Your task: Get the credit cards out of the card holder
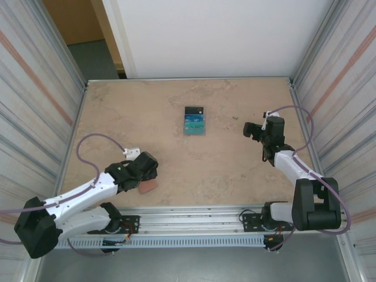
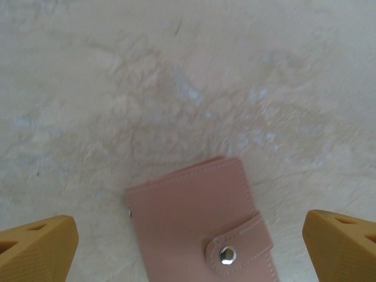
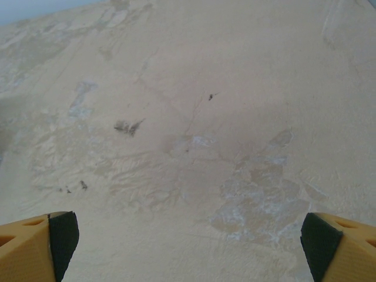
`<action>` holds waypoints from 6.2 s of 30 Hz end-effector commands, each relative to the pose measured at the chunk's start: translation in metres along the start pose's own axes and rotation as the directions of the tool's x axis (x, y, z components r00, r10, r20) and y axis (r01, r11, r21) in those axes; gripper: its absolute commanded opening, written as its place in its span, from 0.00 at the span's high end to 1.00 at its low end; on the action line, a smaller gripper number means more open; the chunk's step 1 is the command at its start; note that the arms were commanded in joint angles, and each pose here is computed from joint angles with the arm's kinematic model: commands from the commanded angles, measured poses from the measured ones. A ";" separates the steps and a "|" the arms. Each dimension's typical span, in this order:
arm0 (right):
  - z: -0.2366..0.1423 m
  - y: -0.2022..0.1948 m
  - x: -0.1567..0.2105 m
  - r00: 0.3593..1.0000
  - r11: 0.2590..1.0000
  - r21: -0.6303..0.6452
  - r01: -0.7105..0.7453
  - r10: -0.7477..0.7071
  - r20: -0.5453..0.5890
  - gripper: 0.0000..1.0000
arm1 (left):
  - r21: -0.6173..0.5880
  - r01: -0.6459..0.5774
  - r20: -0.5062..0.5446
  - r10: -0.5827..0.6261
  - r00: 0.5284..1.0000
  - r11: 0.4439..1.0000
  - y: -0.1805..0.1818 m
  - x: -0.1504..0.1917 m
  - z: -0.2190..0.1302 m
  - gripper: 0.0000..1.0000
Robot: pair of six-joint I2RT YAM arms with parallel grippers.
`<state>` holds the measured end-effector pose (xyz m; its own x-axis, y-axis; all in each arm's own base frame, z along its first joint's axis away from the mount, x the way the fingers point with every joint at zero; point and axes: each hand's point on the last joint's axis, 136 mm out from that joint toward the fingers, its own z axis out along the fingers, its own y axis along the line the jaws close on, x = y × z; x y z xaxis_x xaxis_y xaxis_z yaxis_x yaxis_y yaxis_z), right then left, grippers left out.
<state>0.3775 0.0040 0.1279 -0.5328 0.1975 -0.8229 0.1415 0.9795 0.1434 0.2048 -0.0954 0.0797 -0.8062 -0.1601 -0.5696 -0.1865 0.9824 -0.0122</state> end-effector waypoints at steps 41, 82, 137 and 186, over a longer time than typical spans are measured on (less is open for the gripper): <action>-0.029 0.027 -0.025 0.999 0.999 0.029 0.028 -0.029 0.034 0.01 | 0.038 0.000 -0.157 0.006 0.988 0.999 -0.021 0.044 0.032 0.26; -0.122 0.344 0.090 0.764 0.452 -0.742 -0.494 -0.181 -0.619 0.08 | 0.617 -0.353 0.462 0.038 0.886 0.703 -0.133 -0.045 -0.047 0.27; -0.159 0.307 0.028 0.873 0.278 -0.890 -0.362 -0.234 -0.428 0.90 | 0.897 -0.222 0.294 -0.140 0.946 0.383 -0.131 -0.099 -0.116 0.16; -0.134 0.265 0.025 0.947 0.786 -0.617 -0.040 -0.167 -0.274 0.51 | 0.793 -0.288 0.398 -0.099 0.912 0.536 -0.143 -0.100 -0.083 0.94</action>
<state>0.2856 0.2817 0.2114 -0.7929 0.0279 -0.6087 -0.4110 0.7131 0.5680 0.2546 -0.2378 0.2026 -0.5543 -0.1769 -0.8133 0.6041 0.5866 -0.5394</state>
